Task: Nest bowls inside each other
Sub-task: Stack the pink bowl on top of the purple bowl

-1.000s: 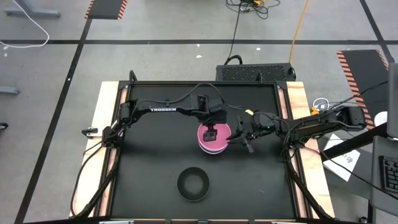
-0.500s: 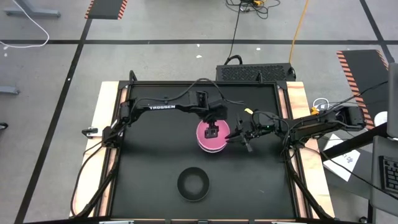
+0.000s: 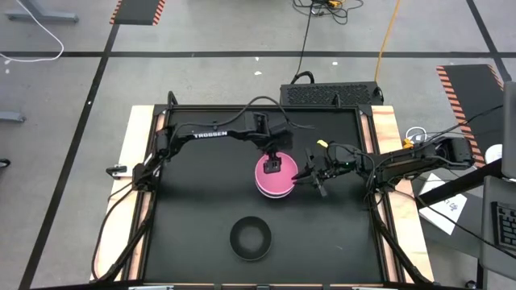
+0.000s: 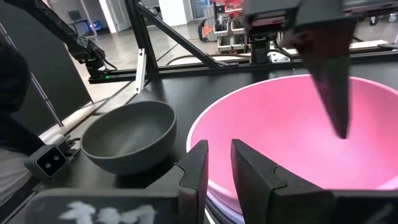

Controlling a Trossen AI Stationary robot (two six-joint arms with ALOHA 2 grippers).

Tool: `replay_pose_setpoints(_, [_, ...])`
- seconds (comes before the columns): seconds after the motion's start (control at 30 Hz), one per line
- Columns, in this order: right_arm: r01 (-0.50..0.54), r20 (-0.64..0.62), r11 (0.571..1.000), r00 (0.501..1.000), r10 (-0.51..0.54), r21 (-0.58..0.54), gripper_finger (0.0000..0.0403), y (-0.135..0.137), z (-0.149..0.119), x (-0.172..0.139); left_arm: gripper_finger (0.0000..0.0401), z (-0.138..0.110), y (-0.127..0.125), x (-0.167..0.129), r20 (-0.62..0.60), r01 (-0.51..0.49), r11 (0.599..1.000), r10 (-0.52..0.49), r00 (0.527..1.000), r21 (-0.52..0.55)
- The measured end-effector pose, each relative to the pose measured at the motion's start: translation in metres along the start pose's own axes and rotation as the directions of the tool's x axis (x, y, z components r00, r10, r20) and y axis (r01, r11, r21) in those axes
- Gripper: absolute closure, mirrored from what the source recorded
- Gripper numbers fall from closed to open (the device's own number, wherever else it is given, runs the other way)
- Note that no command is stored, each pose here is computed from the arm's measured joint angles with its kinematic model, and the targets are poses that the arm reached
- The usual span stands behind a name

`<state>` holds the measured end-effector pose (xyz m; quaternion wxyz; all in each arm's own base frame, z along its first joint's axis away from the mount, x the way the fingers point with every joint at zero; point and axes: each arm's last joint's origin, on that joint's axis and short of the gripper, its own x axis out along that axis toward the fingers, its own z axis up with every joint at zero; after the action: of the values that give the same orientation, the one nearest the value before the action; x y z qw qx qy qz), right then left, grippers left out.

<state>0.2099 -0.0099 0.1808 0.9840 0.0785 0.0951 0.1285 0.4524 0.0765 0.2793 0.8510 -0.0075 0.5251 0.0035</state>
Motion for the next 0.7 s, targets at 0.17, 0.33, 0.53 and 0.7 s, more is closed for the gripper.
replay_pose_setpoints(0.17, [0.000, -0.004, 1.000, 1.000, 0.000, 0.012, 0.0341, 0.000, 0.000, 0.000, 0.0107, 0.001, 0.002, -0.019, 0.033, -0.011, 1.000, 0.011, 0.999, 0.013])
replay_pose_setpoints(0.33, [0.000, -0.005, 1.000, 1.000, 0.000, 0.022, 0.0341, 0.000, 0.000, 0.000, 0.0107, 0.001, 0.009, -0.048, 0.100, -0.026, 1.000, 0.026, 0.995, 0.000])
replay_pose_setpoints(0.53, [-0.004, 0.035, 1.000, 0.999, 0.004, 0.000, 0.0341, 0.000, 0.005, 0.000, 0.0107, -0.004, 0.010, -0.054, 0.073, -0.008, 1.000, 0.009, 0.997, -0.007])
replay_pose_setpoints(0.7, [0.020, -0.020, 1.000, 1.000, -0.020, 0.008, 0.0341, -0.005, 0.016, 0.006, 0.0107, -0.008, 0.010, -0.053, 0.052, -0.002, 1.000, 0.002, 0.999, -0.003])
